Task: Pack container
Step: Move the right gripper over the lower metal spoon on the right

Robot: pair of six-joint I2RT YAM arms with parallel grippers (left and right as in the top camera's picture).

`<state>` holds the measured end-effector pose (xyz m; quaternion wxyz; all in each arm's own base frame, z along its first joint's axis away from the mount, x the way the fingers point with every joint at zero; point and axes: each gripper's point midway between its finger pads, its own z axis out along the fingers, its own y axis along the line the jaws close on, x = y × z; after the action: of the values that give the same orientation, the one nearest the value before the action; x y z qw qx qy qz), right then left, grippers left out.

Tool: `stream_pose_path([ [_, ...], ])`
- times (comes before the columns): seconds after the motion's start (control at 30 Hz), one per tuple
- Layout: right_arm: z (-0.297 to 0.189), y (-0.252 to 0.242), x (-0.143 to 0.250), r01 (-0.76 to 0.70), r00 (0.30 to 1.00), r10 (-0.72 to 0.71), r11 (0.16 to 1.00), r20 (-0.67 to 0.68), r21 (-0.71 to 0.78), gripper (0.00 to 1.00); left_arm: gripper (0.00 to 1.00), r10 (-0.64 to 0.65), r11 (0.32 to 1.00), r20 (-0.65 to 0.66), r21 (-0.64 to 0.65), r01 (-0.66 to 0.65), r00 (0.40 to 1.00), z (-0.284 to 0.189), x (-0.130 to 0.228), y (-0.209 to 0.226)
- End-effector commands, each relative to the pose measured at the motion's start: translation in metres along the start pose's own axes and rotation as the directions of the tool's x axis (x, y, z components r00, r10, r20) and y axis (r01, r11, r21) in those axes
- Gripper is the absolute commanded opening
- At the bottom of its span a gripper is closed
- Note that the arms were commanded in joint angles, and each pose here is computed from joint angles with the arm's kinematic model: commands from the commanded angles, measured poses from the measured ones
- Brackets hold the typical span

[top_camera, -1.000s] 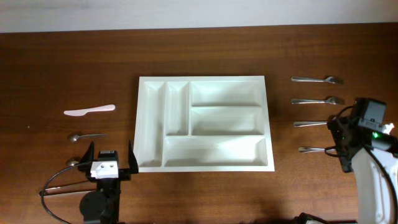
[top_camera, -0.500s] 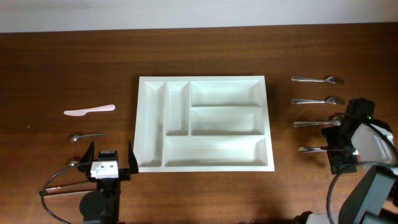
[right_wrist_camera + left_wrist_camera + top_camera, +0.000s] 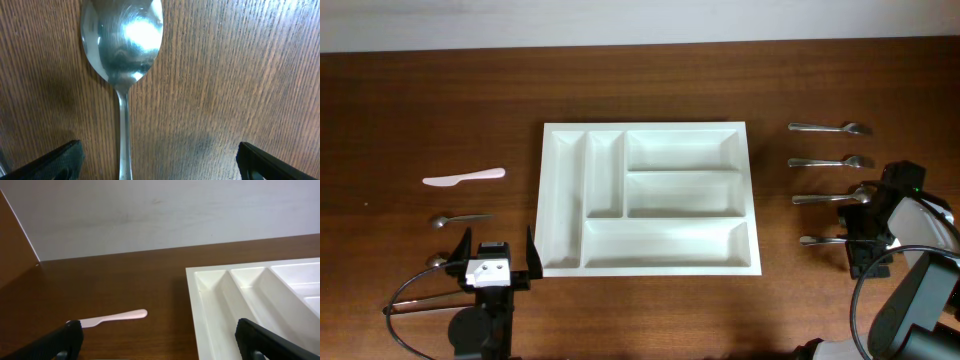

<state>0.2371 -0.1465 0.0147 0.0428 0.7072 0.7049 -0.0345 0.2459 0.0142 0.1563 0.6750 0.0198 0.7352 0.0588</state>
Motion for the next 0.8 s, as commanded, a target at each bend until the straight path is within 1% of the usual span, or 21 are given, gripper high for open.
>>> stream_pose_path([
  [0.0, 0.004, 0.001, -0.002, -0.010, 1.000, 0.010, 1.000, -0.007, 0.012, 0.99, 0.99, 0.016, 1.000, 0.001, -0.002, -0.016, 1.000, 0.000, 0.001, 0.000],
  [0.23, 0.018, -0.006, 0.002, -0.004, 0.999, 0.006, 0.998, -0.032, 0.066, 0.99, 0.99, 0.016, 1.000, 0.001, -0.002, -0.016, 1.000, 0.000, 0.000, 0.001],
  [0.43, 0.019, -0.007, -0.002, 0.013, 1.000, -0.012, 0.997, -0.009, 0.075, 0.99, 0.99, 0.016, 1.000, 0.001, -0.002, -0.016, 1.000, 0.000, 0.001, 0.000],
  [0.57, 0.019, -0.002, -0.005, 0.045, 0.999, -0.045, 0.998, 0.002, 0.053, 0.99, 0.99, 0.016, 1.000, 0.001, -0.002, -0.016, 1.000, 0.000, 0.001, 0.000],
  [0.67, 0.019, 0.003, -0.008, 0.043, 0.999, -0.044, 0.998, 0.013, 0.035, 0.87, 0.99, 0.016, 1.000, 0.001, -0.002, -0.016, 1.000, 0.000, 0.001, 0.000],
  [0.7, 0.019, 0.005, -0.008, 0.042, 0.999, -0.043, 0.999, 0.016, 0.027, 0.86, 0.99, 0.016, 1.000, 0.001, -0.002, -0.016, 1.000, 0.000, 0.001, 0.000],
  [0.77, 0.019, 0.009, -0.009, 0.042, 0.999, -0.042, 0.999, 0.019, 0.009, 0.86, 0.99, 0.016, 1.000, 0.001, -0.002, -0.016, 1.000, 0.000, 0.001, 0.000],
])
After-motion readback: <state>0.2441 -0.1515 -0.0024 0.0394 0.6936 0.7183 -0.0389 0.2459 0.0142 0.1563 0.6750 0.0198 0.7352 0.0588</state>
